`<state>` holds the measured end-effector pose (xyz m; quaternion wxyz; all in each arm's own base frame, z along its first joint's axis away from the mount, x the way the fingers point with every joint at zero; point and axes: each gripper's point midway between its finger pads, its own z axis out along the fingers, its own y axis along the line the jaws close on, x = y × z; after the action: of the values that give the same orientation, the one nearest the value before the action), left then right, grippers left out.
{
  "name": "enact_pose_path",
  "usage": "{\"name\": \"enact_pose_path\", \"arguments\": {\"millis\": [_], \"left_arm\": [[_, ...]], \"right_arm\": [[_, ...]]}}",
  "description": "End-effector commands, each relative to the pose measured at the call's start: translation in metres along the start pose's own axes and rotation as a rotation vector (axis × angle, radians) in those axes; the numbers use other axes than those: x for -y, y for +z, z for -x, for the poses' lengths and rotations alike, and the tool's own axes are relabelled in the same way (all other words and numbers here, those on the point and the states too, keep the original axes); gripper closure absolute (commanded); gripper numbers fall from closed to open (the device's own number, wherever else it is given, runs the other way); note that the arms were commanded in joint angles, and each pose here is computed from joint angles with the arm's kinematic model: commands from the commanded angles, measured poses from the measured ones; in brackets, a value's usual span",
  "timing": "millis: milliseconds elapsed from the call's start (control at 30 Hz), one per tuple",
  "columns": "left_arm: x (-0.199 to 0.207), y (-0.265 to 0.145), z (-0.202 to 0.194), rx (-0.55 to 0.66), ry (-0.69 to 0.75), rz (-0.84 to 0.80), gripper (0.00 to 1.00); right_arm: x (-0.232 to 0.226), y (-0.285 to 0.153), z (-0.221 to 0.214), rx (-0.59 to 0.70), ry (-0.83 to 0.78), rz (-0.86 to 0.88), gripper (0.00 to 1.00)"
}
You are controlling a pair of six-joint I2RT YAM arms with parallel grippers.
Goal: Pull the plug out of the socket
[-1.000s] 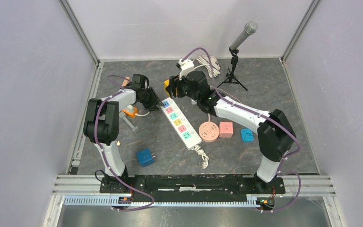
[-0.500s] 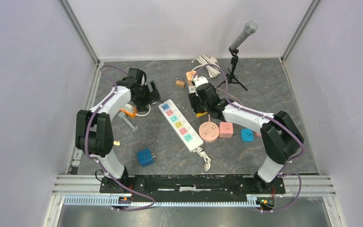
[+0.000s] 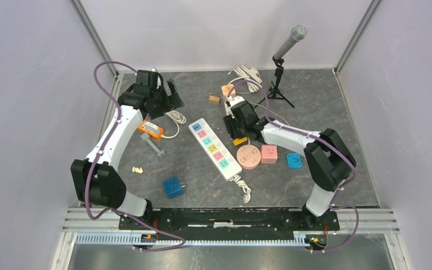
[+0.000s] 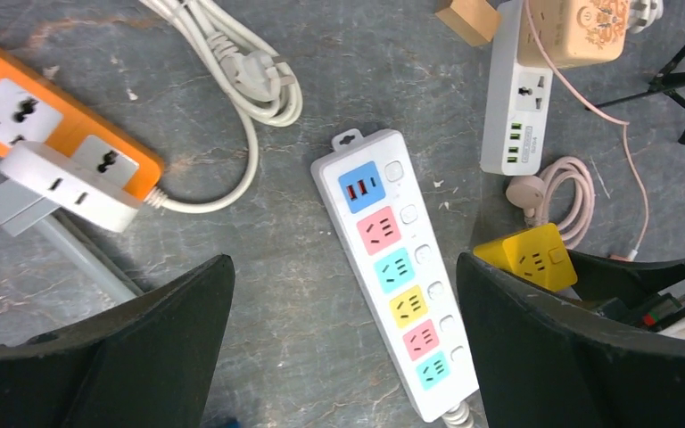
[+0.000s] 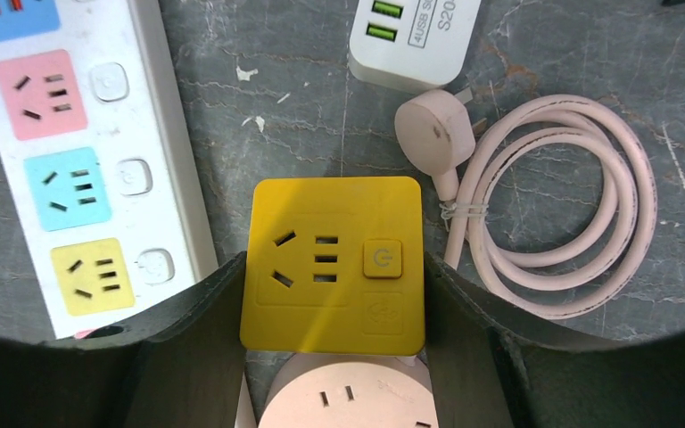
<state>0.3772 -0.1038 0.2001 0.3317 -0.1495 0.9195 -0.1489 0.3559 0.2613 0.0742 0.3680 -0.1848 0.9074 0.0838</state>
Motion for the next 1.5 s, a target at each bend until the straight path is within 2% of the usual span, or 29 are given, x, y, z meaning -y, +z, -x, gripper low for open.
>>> {"name": "enact_pose_path", "arguments": {"millis": [0, 133, 200, 400, 633, 800, 900, 1100, 1267, 1367, 1467], "left_arm": [[-0.009, -0.023, 0.017, 0.088, 0.042, 0.058, 0.00], [-0.021, -0.027, 0.020, 0.114, 0.041, 0.112, 0.00], [-0.033, -0.027, 0.021, 0.119, 0.037, 0.164, 0.00], [-0.073, -0.028, 0.024, 0.104, -0.048, 0.284, 0.00], [-0.138, -0.019, 0.014, 0.078, -0.288, 0.409, 0.00], [-0.166, 0.006, 0.013, 0.007, -0.463, 0.402, 0.00], [-0.161, 0.030, 0.014, -0.059, -0.548, 0.346, 0.02], [-0.140, 0.068, 0.006, -0.173, -0.686, 0.226, 0.15], [-0.138, 0.075, 0.002, -0.189, -0.694, 0.234, 0.24], [-0.130, 0.077, -0.003, -0.218, -0.688, 0.209, 0.39], [-0.128, 0.075, -0.011, -0.233, -0.701, 0.206, 0.67]], "right_arm": [[-0.002, 0.000, 0.024, 0.035, 0.018, -0.007, 0.37], [-0.002, -0.002, 0.032, 0.057, 0.011, -0.011, 0.11], [-0.003, -0.004, 0.040, 0.074, 0.003, -0.008, 0.02], [-0.006, -0.013, 0.064, 0.139, 0.001, 0.012, 0.02], [-0.010, -0.023, 0.072, 0.183, 0.029, 0.050, 0.02], [-0.011, -0.024, 0.066, 0.175, 0.036, 0.079, 0.05], [-0.008, -0.025, 0.062, 0.177, 0.040, 0.082, 0.06], [-0.003, -0.027, 0.062, 0.190, 0.061, 0.079, 0.07], [0.001, -0.025, 0.062, 0.194, 0.068, 0.070, 0.08], [0.003, -0.020, 0.061, 0.186, 0.079, 0.065, 0.08], [0.002, -0.016, 0.062, 0.181, 0.091, 0.070, 0.09]]}}
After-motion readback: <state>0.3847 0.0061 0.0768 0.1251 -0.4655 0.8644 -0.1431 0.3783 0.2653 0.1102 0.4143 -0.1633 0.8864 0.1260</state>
